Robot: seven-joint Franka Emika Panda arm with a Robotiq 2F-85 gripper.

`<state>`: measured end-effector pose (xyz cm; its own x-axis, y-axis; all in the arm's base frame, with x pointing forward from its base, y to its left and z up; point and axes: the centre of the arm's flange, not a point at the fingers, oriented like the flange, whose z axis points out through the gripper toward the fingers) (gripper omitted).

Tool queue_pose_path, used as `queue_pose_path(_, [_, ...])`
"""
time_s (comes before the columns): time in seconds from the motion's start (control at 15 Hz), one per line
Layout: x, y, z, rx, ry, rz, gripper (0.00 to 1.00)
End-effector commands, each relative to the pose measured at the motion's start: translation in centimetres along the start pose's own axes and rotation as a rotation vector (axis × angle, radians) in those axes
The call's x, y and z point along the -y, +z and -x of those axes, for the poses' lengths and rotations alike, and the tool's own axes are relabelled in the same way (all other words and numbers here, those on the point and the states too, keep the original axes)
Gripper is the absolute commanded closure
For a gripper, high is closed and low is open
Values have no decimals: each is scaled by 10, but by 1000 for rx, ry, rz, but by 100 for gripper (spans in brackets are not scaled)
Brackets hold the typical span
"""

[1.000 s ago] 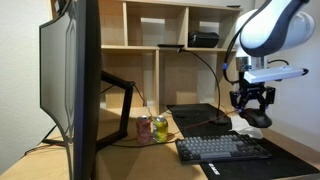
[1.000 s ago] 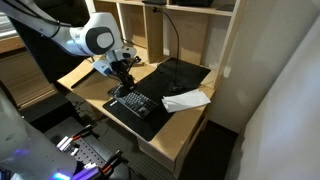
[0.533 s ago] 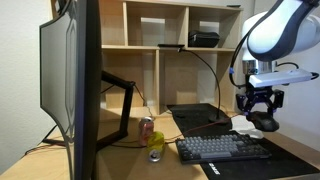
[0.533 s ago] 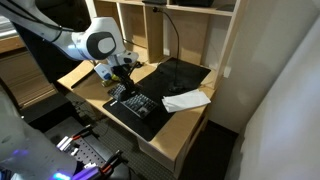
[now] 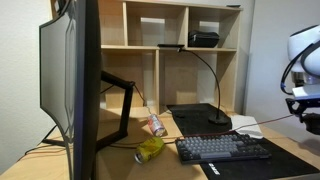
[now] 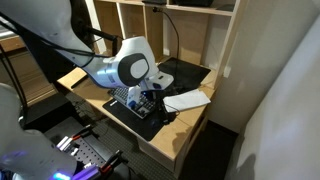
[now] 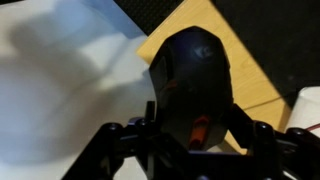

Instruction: Move the mouse to the right side of the keyboard

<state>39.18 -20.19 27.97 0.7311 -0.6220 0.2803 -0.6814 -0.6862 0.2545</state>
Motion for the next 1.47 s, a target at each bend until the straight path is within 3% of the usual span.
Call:
queue_pose_path(0.0, [-10, 41, -20, -48, 142, 34, 54])
queue_pose_path(0.33, [37, 86, 15, 58, 238, -81, 54])
queue_pose_path(0.6, [53, 118, 32, 116, 314, -135, 54])
queue_pose_path(1.4, [48, 146, 16, -10, 423, -156, 54])
